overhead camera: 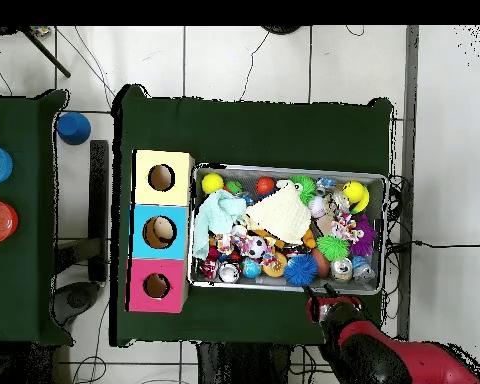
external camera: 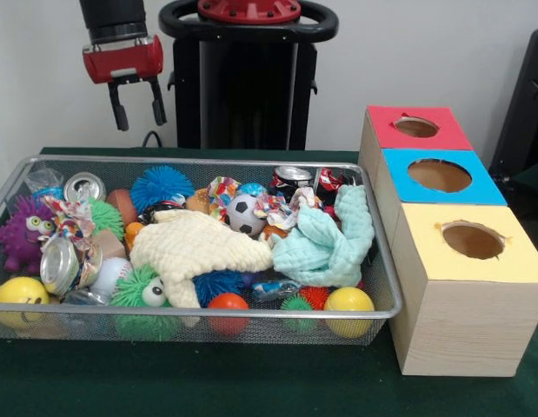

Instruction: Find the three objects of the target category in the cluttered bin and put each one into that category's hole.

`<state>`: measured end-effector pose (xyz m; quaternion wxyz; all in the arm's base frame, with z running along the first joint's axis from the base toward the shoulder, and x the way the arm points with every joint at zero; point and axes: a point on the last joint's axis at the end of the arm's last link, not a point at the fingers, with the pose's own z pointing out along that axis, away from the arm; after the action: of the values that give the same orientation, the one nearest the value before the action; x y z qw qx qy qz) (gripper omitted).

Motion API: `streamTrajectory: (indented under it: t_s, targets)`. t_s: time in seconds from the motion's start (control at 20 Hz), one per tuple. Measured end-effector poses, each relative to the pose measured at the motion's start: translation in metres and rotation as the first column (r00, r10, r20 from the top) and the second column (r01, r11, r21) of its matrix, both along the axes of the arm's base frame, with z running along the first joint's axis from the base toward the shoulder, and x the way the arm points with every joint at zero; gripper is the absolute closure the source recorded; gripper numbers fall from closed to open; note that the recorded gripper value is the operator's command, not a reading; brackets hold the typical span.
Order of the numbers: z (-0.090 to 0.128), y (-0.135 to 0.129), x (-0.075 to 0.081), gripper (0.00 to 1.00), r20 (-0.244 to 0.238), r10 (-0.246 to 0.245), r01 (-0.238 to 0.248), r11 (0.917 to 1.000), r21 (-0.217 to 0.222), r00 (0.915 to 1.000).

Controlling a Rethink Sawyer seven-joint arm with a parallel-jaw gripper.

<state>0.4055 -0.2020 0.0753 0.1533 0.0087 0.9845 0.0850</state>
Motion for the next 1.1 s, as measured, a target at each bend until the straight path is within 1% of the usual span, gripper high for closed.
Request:
streamTrajectory:
  t_s: [0.1,0.45,0.8,1.1]
  targets:
    - [-0.001,-0.001,0.001,0.0,0.0,-0.001,0.001,1.0,0.004,1.0]
    - [-0.009,0.0,0.003,0.0,0.014,0.028,-0.028,0.9995,0.013,0.9995]
    - [-0.019,-0.002,0.006,0.0,0.031,0.056,-0.057,0.9984,0.006,0.9979]
    - [-0.028,0.003,0.009,0.0,0.042,0.091,-0.091,0.9959,0.003,0.995]
